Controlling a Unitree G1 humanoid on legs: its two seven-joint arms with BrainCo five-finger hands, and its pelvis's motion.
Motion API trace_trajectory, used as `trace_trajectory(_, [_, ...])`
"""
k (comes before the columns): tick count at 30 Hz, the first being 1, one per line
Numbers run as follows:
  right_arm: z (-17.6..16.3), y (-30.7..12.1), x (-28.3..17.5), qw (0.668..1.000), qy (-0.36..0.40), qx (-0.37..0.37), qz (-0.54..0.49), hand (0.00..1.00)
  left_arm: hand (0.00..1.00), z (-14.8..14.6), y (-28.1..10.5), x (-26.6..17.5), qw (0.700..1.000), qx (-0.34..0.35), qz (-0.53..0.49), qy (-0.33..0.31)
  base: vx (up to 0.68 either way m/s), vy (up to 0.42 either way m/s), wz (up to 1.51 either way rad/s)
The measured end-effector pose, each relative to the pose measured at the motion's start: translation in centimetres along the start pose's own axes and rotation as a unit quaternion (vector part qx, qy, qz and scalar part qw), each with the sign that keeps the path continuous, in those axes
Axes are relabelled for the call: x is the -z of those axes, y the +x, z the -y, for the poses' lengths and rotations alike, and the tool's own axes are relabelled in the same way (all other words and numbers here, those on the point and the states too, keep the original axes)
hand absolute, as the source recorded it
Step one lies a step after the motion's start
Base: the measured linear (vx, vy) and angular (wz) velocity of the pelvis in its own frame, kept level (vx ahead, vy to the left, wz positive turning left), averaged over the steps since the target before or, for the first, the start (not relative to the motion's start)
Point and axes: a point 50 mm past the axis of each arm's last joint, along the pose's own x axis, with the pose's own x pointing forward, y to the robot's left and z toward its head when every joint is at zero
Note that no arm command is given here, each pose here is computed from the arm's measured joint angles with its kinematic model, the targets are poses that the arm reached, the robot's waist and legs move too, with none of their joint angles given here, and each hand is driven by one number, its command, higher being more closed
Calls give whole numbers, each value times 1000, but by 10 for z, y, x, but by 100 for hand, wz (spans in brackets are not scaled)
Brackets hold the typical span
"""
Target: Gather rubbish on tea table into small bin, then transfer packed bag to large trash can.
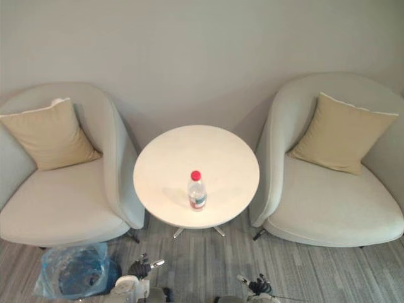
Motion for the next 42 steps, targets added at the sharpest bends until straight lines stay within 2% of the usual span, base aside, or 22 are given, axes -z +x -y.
trace_trajectory(4, [-4, 0, -4, 1000, -24, -8, 10, 0, 0, -4, 0, 2, 1000, -4, -3, 9, 100, 59, 2])
trace_trajectory(9, [-17, -11, -54, 985, -88, -37, 145, 0, 0, -5, -1, 4, 999, 3, -2, 50, 23, -30, -4])
trace_trajectory(14, [-3, -42, -110, 940, -152, -24, 305, 0, 0, -4, -3, 8, 997, 11, -3, 76, 4, -34, -8])
trace_trajectory(21, [-15, -63, -133, 902, -199, -46, 381, 0, 0, -4, -4, 9, 994, 20, 4, 107, 0, -4, -9])
trace_trajectory(35, [-60, -73, -156, 856, -250, -132, 432, 0, 0, -1, -4, 9, 989, 34, 8, 141, -58, 0, 8])
trace_trajectory(42, [-69, -63, -158, 859, -260, -133, 419, 0, 0, -1, -4, 9, 989, 34, 8, 142, -5, -11, 9])
